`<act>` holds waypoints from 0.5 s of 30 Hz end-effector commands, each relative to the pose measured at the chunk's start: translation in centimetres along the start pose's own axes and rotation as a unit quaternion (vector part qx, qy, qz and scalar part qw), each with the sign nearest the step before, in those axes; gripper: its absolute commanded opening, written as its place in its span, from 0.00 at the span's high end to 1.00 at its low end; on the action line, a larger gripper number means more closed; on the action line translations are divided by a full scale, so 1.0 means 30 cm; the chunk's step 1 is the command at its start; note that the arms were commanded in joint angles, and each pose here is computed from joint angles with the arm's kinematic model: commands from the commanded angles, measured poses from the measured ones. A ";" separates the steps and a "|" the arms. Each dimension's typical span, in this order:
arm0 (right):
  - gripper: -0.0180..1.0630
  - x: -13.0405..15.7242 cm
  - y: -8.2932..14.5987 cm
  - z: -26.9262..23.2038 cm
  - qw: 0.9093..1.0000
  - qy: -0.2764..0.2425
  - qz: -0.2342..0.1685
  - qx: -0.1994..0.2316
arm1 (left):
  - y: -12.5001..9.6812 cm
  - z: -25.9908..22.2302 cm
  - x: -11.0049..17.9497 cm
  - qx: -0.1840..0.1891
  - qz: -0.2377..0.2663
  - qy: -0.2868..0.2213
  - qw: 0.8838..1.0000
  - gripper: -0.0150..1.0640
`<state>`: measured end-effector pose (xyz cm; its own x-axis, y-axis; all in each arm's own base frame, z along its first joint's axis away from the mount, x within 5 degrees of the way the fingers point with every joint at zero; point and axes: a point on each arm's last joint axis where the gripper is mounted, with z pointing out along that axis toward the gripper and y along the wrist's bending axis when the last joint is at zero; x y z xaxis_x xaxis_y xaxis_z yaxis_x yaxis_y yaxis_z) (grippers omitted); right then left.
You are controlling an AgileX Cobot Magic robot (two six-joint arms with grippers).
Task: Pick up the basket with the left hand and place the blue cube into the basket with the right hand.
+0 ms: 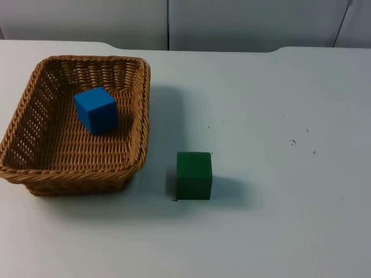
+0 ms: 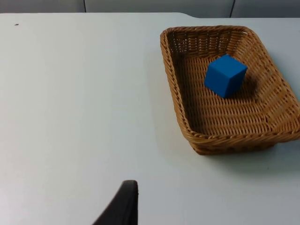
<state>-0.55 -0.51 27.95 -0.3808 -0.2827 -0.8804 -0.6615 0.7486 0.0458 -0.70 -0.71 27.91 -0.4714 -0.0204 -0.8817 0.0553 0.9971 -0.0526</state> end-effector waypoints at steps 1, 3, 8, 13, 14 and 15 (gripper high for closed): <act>0.01 0.002 -0.002 0.004 1.000 -0.005 0.000 0.001 | -0.002 0.000 -0.001 0.001 -0.004 -0.007 1.000 0.01; 0.01 0.002 -0.002 0.004 1.000 -0.005 0.000 0.001 | -0.002 0.000 -0.001 0.001 -0.004 -0.007 1.000 0.01; 0.01 0.002 0.000 0.004 1.000 -0.005 0.000 -0.002 | -0.002 0.000 -0.001 0.001 -0.004 -0.007 1.000 0.01; 0.01 0.002 0.000 0.004 1.000 -0.005 -0.002 -0.002 | -0.002 0.000 -0.001 0.001 -0.004 -0.007 1.000 0.01; 0.01 0.002 0.000 0.004 1.000 -0.005 -0.002 -0.002 | -0.002 0.000 -0.001 0.001 -0.004 -0.007 1.000 0.01; 0.01 0.002 0.000 0.004 1.000 -0.005 -0.005 -0.002 | -0.002 0.000 -0.001 0.001 -0.004 -0.007 1.000 0.01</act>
<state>-0.55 -0.51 27.95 -0.3808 -0.2827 -0.8804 -0.6615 0.7486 0.0458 -0.70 -0.71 27.91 -0.4714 -0.0204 -0.8817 0.0553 0.9971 -0.0526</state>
